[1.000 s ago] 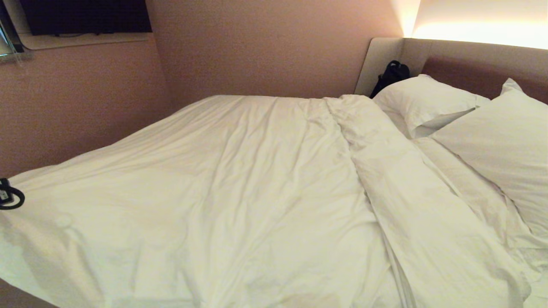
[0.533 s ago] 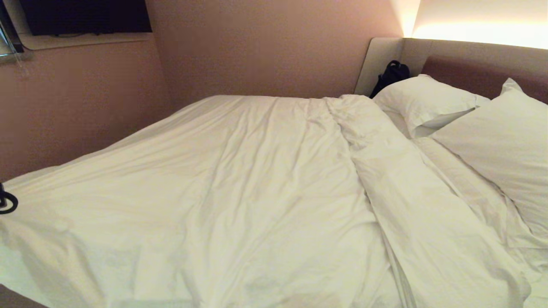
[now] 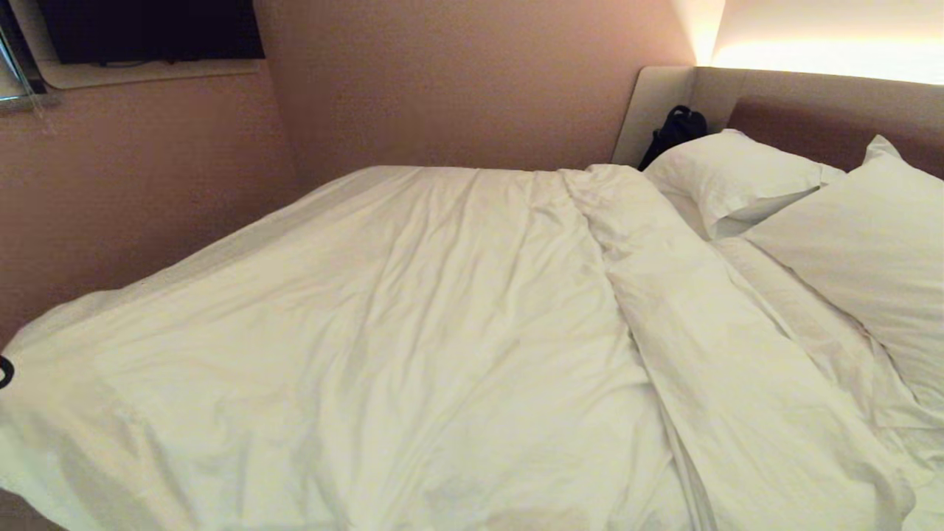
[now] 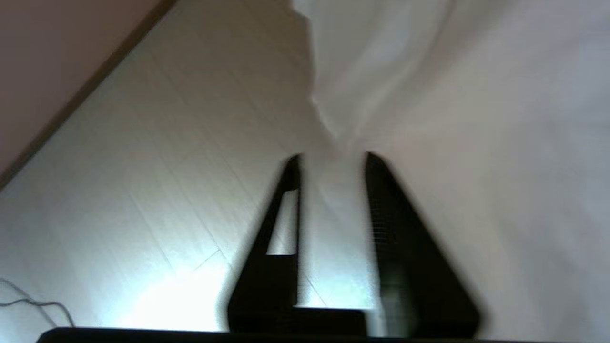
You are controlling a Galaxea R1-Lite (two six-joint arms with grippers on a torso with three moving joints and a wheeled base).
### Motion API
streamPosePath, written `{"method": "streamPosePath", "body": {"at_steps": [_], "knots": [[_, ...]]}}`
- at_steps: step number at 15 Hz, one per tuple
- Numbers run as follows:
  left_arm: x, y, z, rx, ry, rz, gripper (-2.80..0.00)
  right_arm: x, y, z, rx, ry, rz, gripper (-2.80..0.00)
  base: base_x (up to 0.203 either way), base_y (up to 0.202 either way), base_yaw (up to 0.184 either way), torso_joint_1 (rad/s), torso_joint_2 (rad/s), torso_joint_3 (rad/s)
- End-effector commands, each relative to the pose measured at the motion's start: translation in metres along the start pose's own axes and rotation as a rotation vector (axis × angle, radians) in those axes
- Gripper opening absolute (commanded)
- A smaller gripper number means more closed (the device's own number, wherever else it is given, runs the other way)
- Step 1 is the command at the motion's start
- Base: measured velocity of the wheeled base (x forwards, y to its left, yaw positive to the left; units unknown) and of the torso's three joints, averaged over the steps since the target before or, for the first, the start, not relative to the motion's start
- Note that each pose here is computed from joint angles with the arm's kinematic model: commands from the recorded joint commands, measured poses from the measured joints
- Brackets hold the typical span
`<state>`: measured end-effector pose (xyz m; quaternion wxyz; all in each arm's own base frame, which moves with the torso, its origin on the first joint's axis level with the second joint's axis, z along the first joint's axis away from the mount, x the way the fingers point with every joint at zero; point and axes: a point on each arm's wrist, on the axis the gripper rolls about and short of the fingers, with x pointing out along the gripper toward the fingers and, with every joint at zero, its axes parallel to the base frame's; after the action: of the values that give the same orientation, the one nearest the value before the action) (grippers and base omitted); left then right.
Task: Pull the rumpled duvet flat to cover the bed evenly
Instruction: Flatten the corners of the folded blanket
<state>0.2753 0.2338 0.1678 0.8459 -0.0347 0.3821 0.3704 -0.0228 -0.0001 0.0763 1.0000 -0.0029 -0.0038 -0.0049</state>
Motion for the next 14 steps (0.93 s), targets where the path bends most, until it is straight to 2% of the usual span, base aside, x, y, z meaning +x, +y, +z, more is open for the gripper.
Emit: {"method": "streamPosePath", "body": {"at_steps": [1, 4, 9, 12, 14], "knots": [[-0.003, -0.002, -0.001, 0.005, -0.003, -0.011, 0.00, 0.000, 0.000, 0.000, 0.000, 0.000, -0.001, -2.80, 0.000, 0.000, 0.000, 0.000, 0.00, 0.000], [-0.012, 0.000, -0.002, 0.032, -0.012, -0.014, 0.00, 0.000, 0.000, 0.000, 0.000, 0.000, -0.001, -2.80, 0.000, 0.000, 0.000, 0.000, 0.00, 0.000], [-0.019, 0.001, 0.002, 0.021, -0.046, -0.050, 0.00, 0.000, 0.000, 0.000, 0.000, 0.000, -0.001, -2.80, 0.000, 0.000, 0.000, 0.000, 0.00, 0.000], [-0.010, -0.001, 0.005, -0.002, -0.046, -0.052, 0.00, 0.000, 0.000, 0.000, 0.000, 0.000, -0.001, -2.80, 0.000, 0.000, 0.000, 0.000, 0.00, 0.000], [-0.005, -0.001, 0.010, -0.048, -0.052, -0.053, 0.00, 0.000, 0.000, 0.000, 0.000, 0.000, -0.001, -2.80, 0.000, 0.000, 0.000, 0.000, 0.00, 0.000]]}}
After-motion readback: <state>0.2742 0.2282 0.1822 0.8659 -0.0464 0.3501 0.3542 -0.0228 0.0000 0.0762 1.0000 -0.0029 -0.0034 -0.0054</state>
